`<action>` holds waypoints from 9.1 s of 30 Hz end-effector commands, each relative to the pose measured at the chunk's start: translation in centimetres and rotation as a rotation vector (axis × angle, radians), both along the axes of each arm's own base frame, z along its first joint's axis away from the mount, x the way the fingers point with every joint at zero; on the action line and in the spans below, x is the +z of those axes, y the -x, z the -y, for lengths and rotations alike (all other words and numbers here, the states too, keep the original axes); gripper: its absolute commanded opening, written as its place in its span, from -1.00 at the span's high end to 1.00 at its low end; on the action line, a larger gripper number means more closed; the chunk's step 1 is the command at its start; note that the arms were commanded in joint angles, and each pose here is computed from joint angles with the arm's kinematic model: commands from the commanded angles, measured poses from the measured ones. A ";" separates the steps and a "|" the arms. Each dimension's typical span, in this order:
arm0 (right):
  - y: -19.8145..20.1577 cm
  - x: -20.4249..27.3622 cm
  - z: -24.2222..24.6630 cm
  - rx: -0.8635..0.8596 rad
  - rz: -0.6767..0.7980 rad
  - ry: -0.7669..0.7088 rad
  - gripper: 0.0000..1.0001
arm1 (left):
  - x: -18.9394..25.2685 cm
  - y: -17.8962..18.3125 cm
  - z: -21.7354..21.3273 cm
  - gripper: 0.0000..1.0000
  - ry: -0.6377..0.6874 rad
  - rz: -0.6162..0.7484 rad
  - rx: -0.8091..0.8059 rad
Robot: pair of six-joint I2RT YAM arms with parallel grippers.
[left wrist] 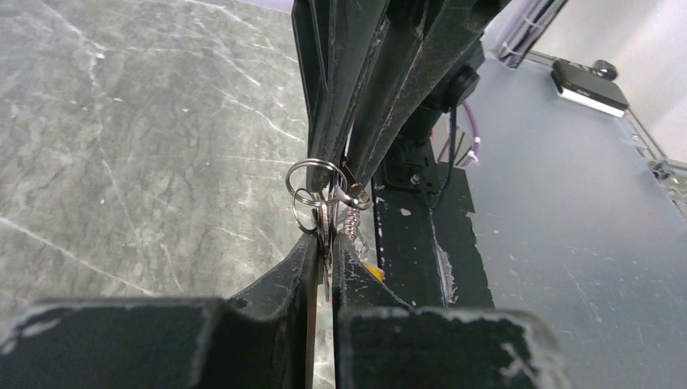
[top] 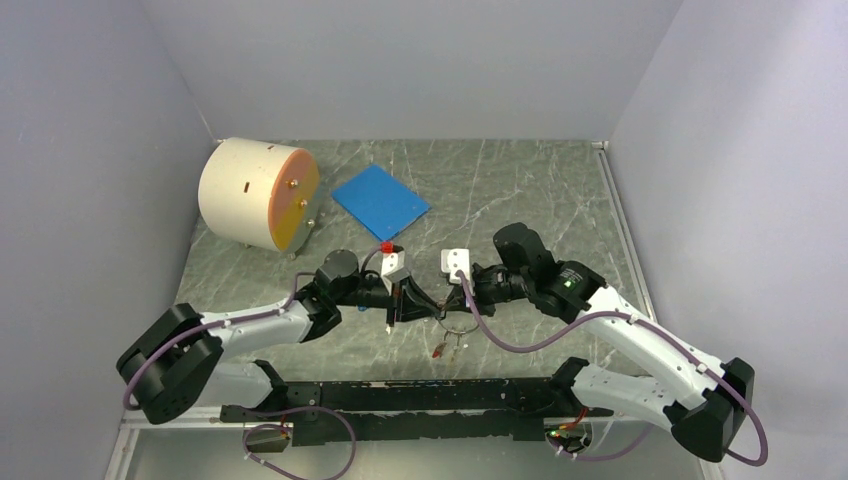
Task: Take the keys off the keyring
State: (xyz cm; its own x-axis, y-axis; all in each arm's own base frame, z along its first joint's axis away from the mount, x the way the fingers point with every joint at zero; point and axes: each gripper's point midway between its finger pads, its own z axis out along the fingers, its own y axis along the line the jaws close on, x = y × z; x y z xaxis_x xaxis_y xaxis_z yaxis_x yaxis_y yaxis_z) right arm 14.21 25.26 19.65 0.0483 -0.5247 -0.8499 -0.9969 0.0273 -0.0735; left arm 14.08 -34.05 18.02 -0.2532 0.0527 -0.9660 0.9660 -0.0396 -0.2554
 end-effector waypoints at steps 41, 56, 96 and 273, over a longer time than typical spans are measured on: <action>-5.3 0.7 1.3 -0.391 -0.004 0.064 1.00 | -0.4 -1.1 -2.8 0.95 0.025 0.150 0.317; -4.4 1.9 1.0 -0.289 0.041 0.052 1.00 | -0.2 -1.3 -2.3 0.30 0.058 0.105 0.338; -3.5 -0.2 -0.3 -0.290 -0.088 0.172 1.00 | -0.3 -3.7 1.8 -0.10 0.148 0.125 0.326; -11.4 4.7 8.0 -0.897 0.018 -0.440 1.00 | -6.5 -7.3 -6.4 0.95 -0.337 -0.130 0.841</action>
